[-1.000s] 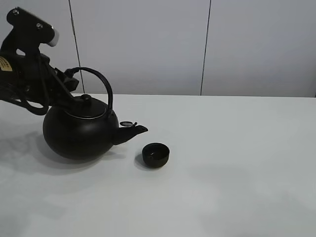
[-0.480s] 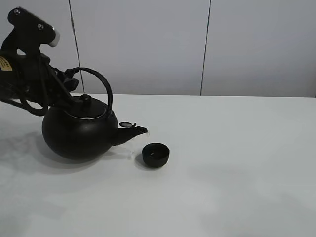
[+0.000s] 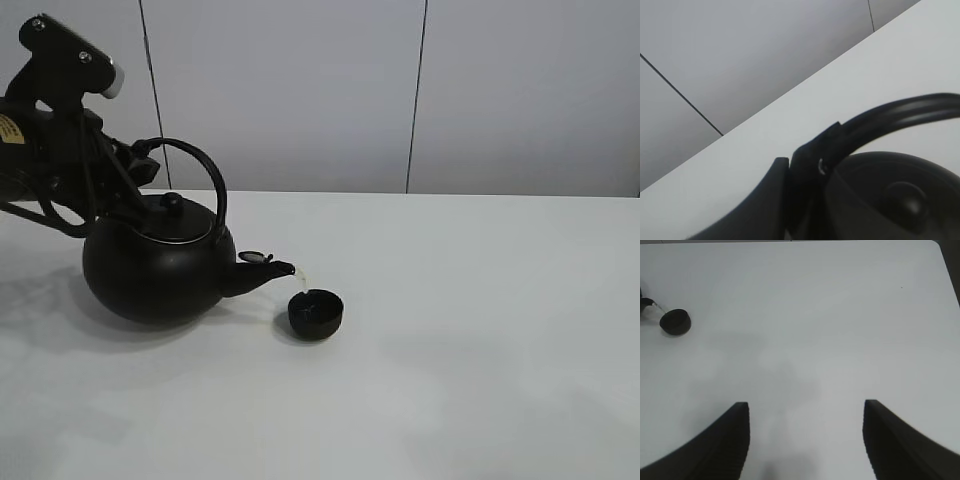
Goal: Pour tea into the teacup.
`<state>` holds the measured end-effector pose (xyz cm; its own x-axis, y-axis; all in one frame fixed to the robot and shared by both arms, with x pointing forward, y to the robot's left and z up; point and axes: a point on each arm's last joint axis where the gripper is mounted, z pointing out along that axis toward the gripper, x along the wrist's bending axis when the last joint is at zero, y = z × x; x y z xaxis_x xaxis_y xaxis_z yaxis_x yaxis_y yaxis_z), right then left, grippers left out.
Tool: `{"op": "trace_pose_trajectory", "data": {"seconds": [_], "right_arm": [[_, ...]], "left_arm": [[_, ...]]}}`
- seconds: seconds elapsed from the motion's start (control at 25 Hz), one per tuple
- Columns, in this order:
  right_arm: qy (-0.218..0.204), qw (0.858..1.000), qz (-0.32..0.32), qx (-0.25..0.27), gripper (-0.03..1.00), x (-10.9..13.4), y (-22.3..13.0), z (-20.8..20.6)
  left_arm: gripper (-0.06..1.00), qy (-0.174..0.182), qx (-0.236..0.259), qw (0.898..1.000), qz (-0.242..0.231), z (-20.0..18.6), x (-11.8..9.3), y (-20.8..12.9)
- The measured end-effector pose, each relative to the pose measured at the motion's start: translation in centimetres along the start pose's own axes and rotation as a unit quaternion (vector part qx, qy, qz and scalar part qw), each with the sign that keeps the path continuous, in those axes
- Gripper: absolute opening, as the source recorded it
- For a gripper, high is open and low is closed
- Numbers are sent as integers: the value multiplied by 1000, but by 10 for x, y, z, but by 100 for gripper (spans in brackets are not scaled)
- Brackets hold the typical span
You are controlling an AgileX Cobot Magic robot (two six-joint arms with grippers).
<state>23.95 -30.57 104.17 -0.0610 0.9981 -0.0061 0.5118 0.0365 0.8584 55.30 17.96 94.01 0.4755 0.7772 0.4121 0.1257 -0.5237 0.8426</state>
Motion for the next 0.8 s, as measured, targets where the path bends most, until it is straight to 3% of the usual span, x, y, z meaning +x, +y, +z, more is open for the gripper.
{"op": "trace_pose_trajectory", "data": {"seconds": [0.8], "right_arm": [[0, 1000, 0, 0, 45, 0, 0, 0]], "left_arm": [[11, 0, 0, 1000, 6, 0, 0, 0]]}}
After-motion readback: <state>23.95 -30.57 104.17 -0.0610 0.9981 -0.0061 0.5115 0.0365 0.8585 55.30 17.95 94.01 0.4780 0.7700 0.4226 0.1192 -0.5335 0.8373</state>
